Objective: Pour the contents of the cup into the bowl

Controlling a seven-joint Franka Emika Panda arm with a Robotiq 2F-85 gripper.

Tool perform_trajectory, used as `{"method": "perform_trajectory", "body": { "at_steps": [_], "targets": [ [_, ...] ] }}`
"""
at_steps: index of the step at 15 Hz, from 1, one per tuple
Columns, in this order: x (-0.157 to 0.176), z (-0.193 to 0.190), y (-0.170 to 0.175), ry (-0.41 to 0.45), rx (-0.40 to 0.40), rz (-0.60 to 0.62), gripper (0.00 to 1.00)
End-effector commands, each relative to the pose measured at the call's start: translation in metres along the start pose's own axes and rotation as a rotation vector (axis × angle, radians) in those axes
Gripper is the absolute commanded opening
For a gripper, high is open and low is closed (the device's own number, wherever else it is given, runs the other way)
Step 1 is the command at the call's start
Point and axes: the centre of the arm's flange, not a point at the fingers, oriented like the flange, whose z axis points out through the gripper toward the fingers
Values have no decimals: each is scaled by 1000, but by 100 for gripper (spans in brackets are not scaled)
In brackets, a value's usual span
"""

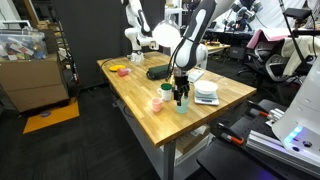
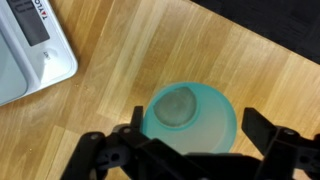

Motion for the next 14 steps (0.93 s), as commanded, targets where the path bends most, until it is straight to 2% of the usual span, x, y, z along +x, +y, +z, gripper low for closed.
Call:
{"method": "perform_trajectory", "body": {
  "at_steps": [1, 2, 3, 7, 10, 14],
  "targets": [
    [11, 1, -1, -29, 14, -29, 100],
    [12, 1, -1, -32, 16, -31, 100],
    [14, 1, 1, -37, 21, -30, 80],
    [13, 1, 9, -56, 37, -7, 55],
    [9, -3, 13, -61, 27, 7, 52],
    [-6, -14, 14, -42, 31, 28, 52]
  ]
}}
